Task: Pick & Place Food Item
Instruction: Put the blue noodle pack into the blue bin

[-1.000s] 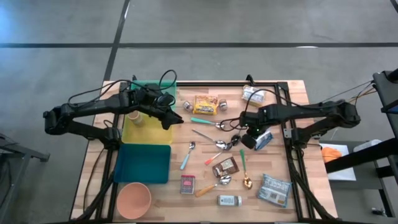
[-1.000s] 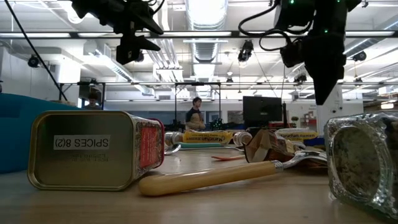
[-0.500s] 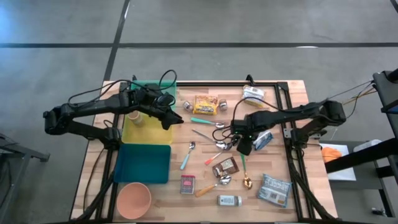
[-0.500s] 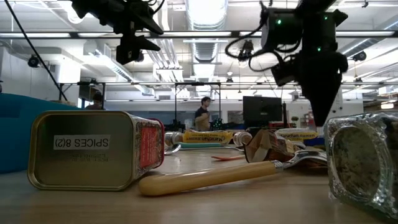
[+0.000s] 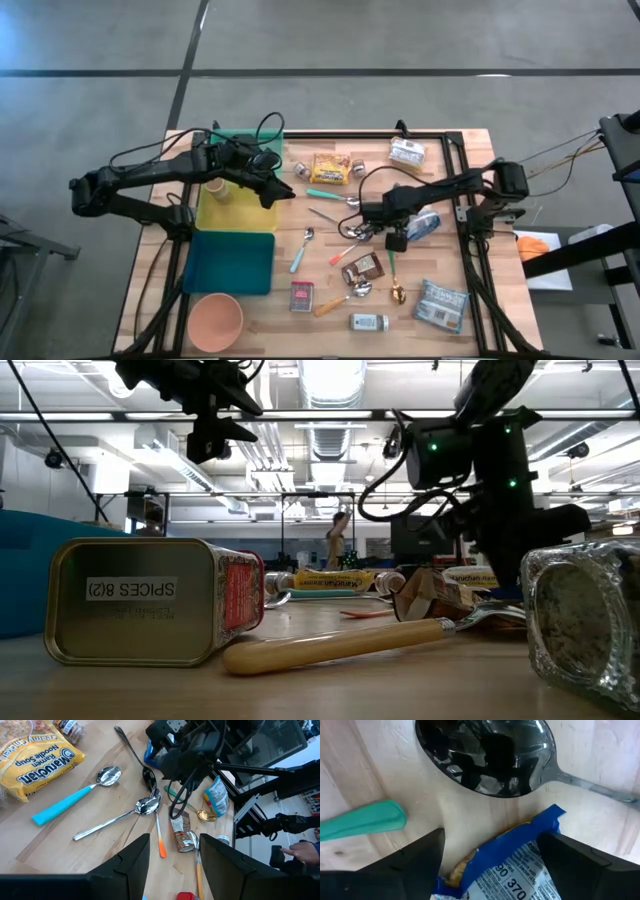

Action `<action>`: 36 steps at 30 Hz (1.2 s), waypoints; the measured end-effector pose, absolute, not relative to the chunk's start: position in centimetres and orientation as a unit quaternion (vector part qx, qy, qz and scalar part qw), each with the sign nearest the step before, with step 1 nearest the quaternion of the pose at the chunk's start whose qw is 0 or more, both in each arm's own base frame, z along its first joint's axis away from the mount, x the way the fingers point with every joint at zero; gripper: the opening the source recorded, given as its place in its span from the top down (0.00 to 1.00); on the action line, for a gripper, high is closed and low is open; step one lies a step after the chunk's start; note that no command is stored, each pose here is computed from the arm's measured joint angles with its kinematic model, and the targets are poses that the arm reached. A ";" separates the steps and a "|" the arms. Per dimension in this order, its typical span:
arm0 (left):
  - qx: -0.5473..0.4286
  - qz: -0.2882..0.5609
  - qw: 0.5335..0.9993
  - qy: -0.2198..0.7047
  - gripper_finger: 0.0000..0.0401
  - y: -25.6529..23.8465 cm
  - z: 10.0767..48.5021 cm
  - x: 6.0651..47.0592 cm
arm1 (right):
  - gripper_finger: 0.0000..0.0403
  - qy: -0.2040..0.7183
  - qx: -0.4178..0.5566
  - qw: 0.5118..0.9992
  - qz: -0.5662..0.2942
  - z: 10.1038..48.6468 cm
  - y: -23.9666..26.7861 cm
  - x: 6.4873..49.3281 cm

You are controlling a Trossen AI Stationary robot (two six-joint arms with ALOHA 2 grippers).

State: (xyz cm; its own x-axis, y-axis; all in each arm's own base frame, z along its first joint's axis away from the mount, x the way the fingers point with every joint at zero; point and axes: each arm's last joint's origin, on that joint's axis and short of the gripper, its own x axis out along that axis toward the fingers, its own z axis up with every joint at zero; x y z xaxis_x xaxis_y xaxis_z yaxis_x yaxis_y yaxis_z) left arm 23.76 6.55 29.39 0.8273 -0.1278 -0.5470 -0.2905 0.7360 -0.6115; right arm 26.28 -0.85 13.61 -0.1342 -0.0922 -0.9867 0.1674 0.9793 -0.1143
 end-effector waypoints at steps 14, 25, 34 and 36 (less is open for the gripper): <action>-0.360 0.046 0.885 0.290 0.56 6.6 29.4 23.8 | 0.21 0.735 -0.054 0.664 -0.125 14.0 -1.2 26.2; -0.362 0.048 0.882 0.297 0.56 6.5 29.3 23.7 | 0.54 0.744 -0.044 0.656 -0.120 13.4 -1.2 26.3; -0.362 0.048 0.882 0.298 0.56 6.5 29.2 23.7 | 0.92 0.740 -0.021 0.654 -0.156 13.2 -1.3 26.2; -0.362 0.048 0.882 0.298 0.56 6.5 29.2 23.7 | 0.96 0.739 -0.021 0.653 -0.166 13.2 -1.3 26.2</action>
